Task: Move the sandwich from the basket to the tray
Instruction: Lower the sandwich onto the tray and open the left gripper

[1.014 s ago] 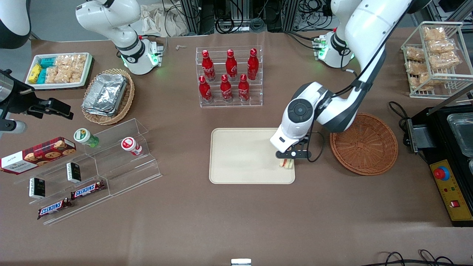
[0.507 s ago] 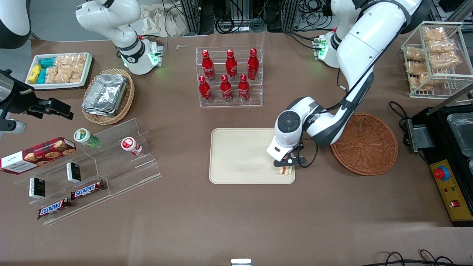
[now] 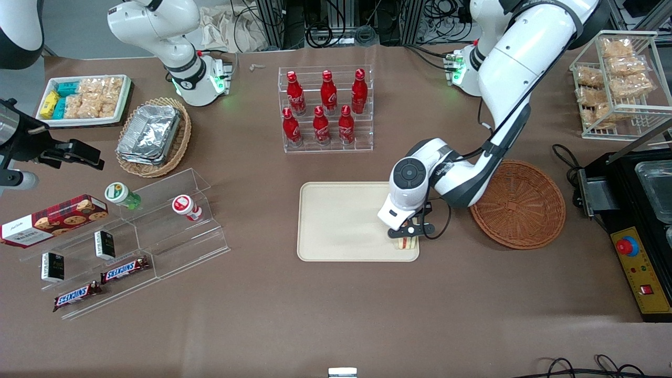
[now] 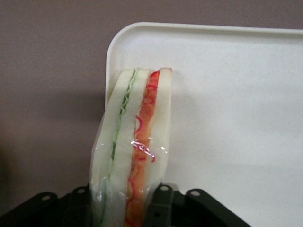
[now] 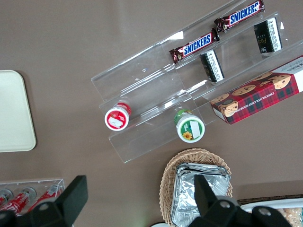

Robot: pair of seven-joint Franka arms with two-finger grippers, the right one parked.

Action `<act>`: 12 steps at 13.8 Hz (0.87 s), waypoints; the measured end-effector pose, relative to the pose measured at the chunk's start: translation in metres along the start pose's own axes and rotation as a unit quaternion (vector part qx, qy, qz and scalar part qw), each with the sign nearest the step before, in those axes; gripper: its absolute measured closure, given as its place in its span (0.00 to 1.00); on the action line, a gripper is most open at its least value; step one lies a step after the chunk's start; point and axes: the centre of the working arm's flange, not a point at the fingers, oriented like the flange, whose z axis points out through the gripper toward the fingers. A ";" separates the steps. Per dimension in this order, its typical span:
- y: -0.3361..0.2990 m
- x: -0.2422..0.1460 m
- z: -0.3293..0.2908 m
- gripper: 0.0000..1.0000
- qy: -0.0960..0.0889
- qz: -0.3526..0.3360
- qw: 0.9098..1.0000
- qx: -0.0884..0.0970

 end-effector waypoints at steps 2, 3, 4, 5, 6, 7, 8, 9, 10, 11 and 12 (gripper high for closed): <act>0.002 0.001 -0.008 0.30 0.006 0.000 1.000 -0.004; 0.004 0.003 -0.016 0.22 0.012 -0.002 1.000 -0.007; 0.005 0.005 -0.027 0.11 0.021 -0.003 1.000 -0.011; 0.005 0.007 -0.040 0.02 0.030 -0.007 0.999 -0.015; 0.002 0.010 -0.055 0.00 0.040 -0.012 0.999 -0.019; -0.001 0.013 -0.071 0.00 0.047 -0.021 0.998 -0.026; -0.004 0.015 -0.088 0.00 0.053 -0.031 0.998 -0.034; -0.006 0.015 -0.105 0.00 0.056 -0.039 0.997 -0.043; -0.008 0.014 -0.122 0.00 0.054 -0.044 0.996 -0.052; -0.011 0.012 -0.138 0.00 0.048 -0.043 0.996 -0.056; -0.016 0.010 -0.153 0.00 0.038 -0.040 0.997 -0.054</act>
